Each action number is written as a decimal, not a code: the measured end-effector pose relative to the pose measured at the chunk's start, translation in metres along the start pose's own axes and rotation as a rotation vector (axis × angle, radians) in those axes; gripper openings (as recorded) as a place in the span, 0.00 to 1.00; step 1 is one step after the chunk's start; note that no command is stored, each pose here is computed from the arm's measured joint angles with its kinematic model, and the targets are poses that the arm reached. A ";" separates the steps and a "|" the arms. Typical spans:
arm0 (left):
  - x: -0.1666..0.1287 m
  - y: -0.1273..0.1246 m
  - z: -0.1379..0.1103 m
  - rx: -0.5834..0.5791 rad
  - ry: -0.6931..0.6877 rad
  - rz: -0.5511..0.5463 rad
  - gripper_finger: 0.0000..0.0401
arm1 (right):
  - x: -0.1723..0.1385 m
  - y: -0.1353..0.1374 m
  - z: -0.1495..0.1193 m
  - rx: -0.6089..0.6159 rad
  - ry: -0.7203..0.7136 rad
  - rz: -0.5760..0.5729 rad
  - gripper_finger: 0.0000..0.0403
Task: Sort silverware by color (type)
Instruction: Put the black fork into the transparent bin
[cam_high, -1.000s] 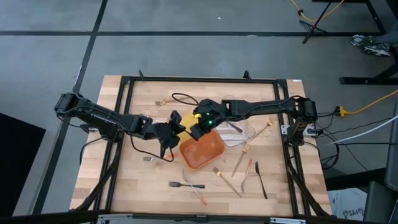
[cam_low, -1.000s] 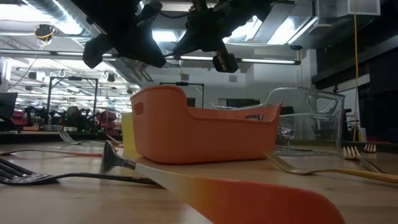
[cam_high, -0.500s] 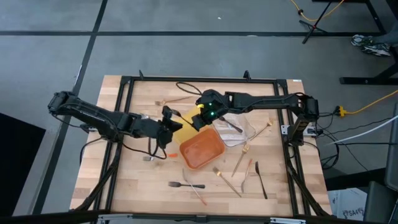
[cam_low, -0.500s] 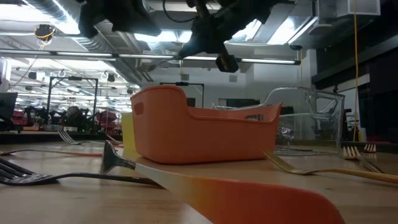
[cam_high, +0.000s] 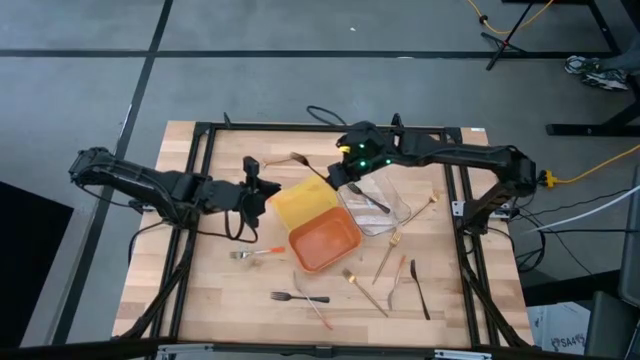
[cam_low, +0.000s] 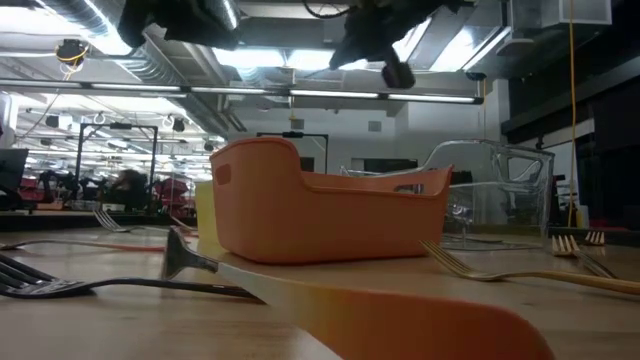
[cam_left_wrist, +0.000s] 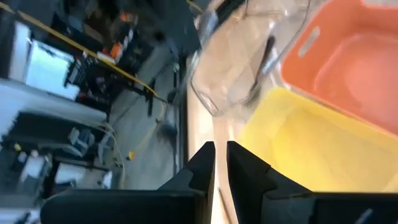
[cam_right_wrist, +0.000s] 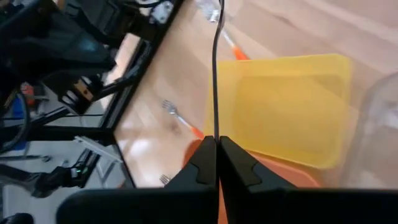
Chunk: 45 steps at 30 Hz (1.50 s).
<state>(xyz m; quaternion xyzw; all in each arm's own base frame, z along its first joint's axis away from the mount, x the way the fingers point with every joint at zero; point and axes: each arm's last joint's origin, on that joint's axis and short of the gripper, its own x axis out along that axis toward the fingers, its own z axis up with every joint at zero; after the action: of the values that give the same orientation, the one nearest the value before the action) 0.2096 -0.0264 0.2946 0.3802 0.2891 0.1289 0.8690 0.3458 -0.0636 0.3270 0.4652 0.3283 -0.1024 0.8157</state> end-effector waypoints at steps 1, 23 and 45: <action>0.000 0.000 -0.001 -0.017 0.011 -0.002 0.09 | -0.004 0.000 -0.001 -0.003 -0.003 -0.014 0.00; 0.003 -0.005 -0.015 -0.104 0.102 -0.114 0.09 | -0.072 -0.029 -0.045 0.082 0.121 -0.520 0.00; 0.003 -0.005 -0.015 -0.155 0.104 -0.111 0.09 | -0.002 -0.095 -0.082 0.071 0.132 -0.474 0.00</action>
<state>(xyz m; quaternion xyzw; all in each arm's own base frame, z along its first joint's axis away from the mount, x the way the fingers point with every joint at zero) 0.2031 -0.0196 0.2817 0.2879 0.3437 0.1222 0.8855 0.2633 -0.0486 0.2338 0.4092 0.4768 -0.2716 0.7290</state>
